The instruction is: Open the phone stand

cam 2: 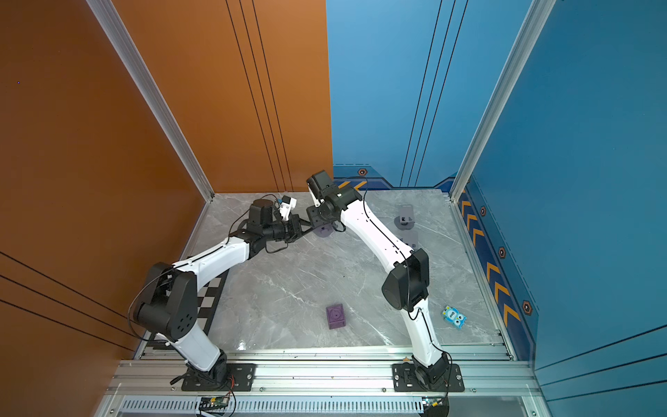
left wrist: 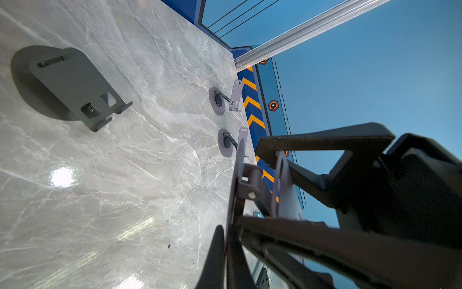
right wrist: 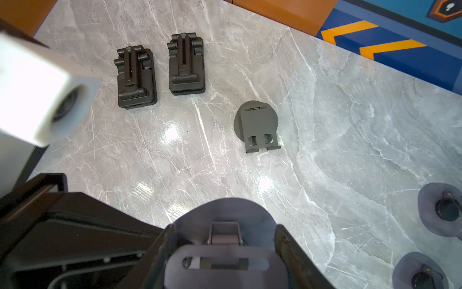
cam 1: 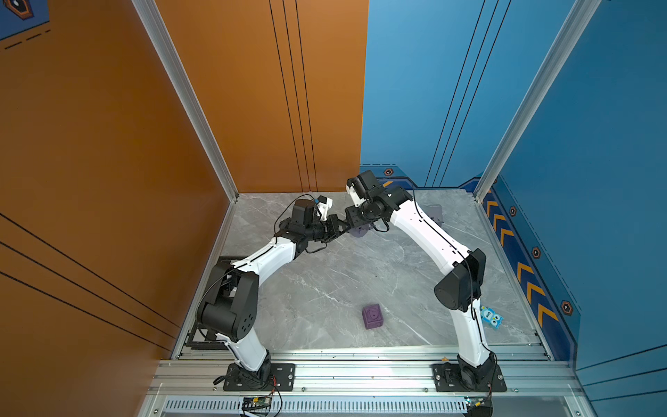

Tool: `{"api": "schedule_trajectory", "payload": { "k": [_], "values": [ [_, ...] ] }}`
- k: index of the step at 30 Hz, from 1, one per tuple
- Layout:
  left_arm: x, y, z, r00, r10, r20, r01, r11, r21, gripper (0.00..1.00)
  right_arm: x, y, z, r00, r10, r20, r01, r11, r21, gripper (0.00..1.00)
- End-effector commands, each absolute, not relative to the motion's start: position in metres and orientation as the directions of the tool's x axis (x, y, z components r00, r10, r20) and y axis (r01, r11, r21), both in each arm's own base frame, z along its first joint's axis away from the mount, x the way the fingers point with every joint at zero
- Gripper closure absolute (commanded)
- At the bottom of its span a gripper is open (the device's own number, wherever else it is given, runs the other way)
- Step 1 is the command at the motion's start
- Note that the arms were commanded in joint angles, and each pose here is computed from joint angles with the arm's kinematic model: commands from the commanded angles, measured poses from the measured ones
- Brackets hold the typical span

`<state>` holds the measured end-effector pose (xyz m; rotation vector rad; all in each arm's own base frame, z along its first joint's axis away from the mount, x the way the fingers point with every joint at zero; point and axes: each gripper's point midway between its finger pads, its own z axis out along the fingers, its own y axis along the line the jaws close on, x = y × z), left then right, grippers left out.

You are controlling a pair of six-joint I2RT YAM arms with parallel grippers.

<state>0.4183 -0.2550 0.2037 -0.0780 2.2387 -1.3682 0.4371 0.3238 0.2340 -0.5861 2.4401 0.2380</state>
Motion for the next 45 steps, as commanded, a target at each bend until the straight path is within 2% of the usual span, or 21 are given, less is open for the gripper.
{"api": "schedule_trajectory", "payload": {
  "k": [1,20,45],
  "values": [
    [0.424,-0.187,0.096,-0.862,-0.458,-0.217,-0.191,0.689,-0.699,1.0,0.412,0.312,0.34,-0.563,-0.322,-0.761,-0.493,0.87,-0.004,0.62],
    [0.427,-0.158,0.074,-0.835,-0.519,-0.186,-0.28,0.69,-0.668,1.0,0.378,0.318,0.382,-0.476,-0.325,-0.817,-0.529,0.848,-0.029,0.62],
    [0.429,-0.15,0.074,-0.821,-0.538,-0.189,-0.296,0.686,-0.665,1.0,0.354,0.315,0.383,-0.47,-0.347,-0.812,-0.55,0.834,-0.038,0.63]
  ]
}}
